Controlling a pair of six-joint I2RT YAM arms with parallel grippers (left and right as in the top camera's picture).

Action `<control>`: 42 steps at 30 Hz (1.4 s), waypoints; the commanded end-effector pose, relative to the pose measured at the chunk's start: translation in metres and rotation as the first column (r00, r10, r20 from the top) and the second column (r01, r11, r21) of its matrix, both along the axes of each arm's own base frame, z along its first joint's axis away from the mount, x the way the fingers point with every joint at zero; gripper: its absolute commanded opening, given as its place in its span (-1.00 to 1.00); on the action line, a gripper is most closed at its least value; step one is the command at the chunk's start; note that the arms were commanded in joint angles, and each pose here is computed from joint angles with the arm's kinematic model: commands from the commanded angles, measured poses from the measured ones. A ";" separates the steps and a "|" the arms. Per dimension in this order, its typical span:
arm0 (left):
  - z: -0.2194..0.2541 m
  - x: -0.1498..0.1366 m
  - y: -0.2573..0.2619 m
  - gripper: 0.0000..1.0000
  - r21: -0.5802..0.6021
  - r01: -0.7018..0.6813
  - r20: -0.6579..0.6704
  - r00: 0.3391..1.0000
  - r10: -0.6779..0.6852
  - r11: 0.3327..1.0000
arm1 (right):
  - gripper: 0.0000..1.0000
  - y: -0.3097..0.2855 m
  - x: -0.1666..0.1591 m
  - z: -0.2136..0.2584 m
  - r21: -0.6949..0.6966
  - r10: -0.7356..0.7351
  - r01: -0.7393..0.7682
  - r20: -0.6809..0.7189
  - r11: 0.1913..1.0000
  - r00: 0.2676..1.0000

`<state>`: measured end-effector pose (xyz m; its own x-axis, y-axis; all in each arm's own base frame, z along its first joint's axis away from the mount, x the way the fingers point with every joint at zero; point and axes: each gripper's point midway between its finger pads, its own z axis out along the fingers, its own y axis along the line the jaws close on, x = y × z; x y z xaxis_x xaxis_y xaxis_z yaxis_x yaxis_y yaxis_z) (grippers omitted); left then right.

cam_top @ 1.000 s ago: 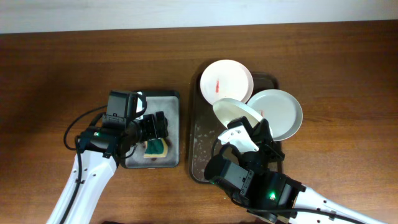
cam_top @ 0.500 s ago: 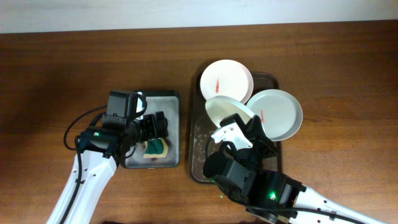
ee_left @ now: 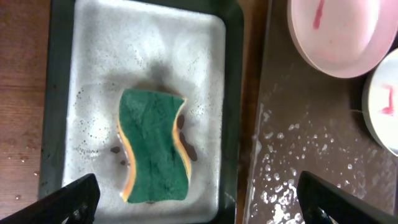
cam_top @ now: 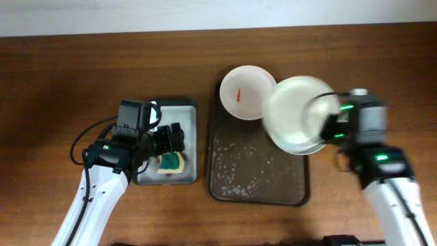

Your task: Clean dirty plates on tray and stack at the side

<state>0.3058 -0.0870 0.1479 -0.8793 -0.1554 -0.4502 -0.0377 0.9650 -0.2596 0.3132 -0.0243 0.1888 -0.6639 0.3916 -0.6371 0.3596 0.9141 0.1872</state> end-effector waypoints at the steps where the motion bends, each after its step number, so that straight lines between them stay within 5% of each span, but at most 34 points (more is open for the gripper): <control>1: 0.008 0.003 -0.001 0.99 -0.005 0.012 0.024 1.000 -0.012 1.000 | -0.92 -0.064 0.003 0.005 0.314 -0.157 0.133 0.053 0.940 0.986; 6: 0.008 0.003 -0.001 0.99 -0.005 0.012 0.024 1.000 -0.012 1.000 | -0.92 -0.186 -0.014 -0.063 0.366 -0.499 0.494 -0.091 0.788 0.862; 11: 0.008 0.003 -0.001 0.99 -0.005 0.012 0.024 1.000 -0.012 1.000 | -0.92 -0.213 -0.031 -0.137 0.319 -0.548 0.612 -0.272 0.724 0.791; 12: 0.008 0.003 -0.001 0.99 -0.005 0.012 0.024 1.000 -0.012 1.000 | -0.81 -0.212 -0.030 -0.141 0.312 -0.539 0.607 -0.283 0.731 0.794; 14: 0.008 0.003 -0.001 0.99 -0.005 0.012 0.024 1.000 -0.012 1.000 | 0.48 -0.209 -0.023 -0.133 0.319 -0.515 0.574 -0.254 0.754 0.819; 19: 0.008 0.003 -0.001 0.99 -0.005 0.012 0.024 1.000 -0.012 1.000 | 0.35 -0.136 0.038 -0.073 0.386 -0.123 0.121 -0.021 0.914 0.992; 24: 0.008 0.003 -0.001 0.99 -0.005 0.012 0.024 1.000 -0.012 1.000 | 0.15 -0.067 0.052 -0.113 0.026 0.062 -0.057 -0.256 0.998 0.965; 28: 0.008 0.003 -0.001 0.99 -0.005 0.012 0.024 1.000 -0.012 1.000 | 0.11 -0.061 0.061 -0.136 -0.148 0.043 -0.098 -0.338 0.984 0.940; 31: 0.008 0.003 -0.001 0.99 -0.005 0.012 0.024 1.000 -0.012 1.000 | -0.16 -0.059 0.057 -0.158 -0.123 0.053 -0.109 -0.387 0.986 0.921; 34: 0.008 0.003 -0.001 0.99 -0.005 0.012 0.024 1.000 -0.012 1.000 | -0.92 -0.047 0.054 -0.160 -0.055 0.101 -0.133 -0.397 0.990 0.912; 42: 0.008 0.003 -0.001 0.99 -0.005 0.012 0.024 1.000 -0.012 1.000 | -0.92 0.005 0.018 -0.072 0.128 0.226 -0.195 -0.316 0.972 0.921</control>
